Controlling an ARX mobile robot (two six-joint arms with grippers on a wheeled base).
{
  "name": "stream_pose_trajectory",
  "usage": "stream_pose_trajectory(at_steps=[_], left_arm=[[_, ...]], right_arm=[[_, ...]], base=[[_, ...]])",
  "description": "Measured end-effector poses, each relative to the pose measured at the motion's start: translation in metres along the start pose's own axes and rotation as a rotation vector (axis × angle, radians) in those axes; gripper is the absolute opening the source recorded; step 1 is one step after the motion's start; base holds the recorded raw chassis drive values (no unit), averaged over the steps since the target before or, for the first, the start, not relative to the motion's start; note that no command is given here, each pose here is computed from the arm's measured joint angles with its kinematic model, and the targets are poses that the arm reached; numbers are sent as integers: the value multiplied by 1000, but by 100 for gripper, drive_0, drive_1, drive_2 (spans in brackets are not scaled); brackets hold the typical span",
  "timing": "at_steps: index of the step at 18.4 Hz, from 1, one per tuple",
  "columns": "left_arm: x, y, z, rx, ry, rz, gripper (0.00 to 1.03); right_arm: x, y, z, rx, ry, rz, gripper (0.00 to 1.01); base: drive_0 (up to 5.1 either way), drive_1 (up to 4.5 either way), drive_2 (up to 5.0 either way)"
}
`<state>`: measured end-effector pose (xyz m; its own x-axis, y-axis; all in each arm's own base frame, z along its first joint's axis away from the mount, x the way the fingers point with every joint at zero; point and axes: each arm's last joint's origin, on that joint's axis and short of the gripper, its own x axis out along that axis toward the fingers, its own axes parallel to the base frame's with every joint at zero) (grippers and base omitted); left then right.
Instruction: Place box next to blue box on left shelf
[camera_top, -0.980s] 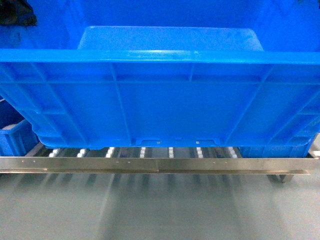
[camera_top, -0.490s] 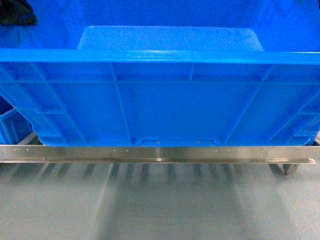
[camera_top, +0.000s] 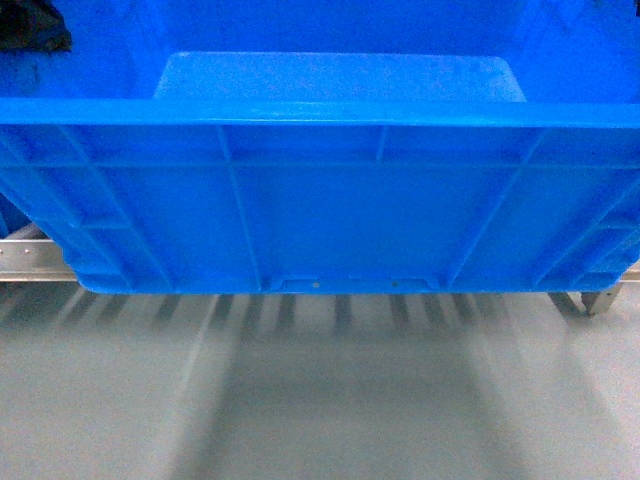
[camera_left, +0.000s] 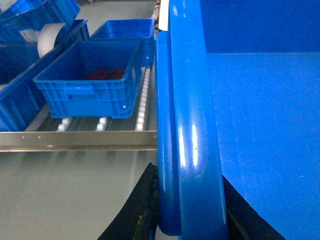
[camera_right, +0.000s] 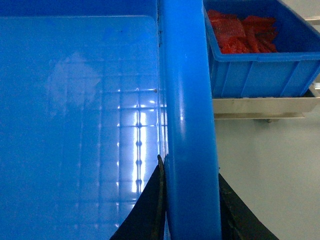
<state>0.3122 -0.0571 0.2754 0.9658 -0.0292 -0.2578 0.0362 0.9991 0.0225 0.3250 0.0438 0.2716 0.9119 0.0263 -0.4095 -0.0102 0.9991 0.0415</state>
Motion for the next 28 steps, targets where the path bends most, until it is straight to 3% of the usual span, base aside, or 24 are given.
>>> stream_pose_trajectory(at_steps=[28], left_arm=[[0, 0, -1, -1, 6, -1, 20]], right_arm=[[0, 0, -1, -1, 5, 0, 16]], base=[[0, 0, 0]])
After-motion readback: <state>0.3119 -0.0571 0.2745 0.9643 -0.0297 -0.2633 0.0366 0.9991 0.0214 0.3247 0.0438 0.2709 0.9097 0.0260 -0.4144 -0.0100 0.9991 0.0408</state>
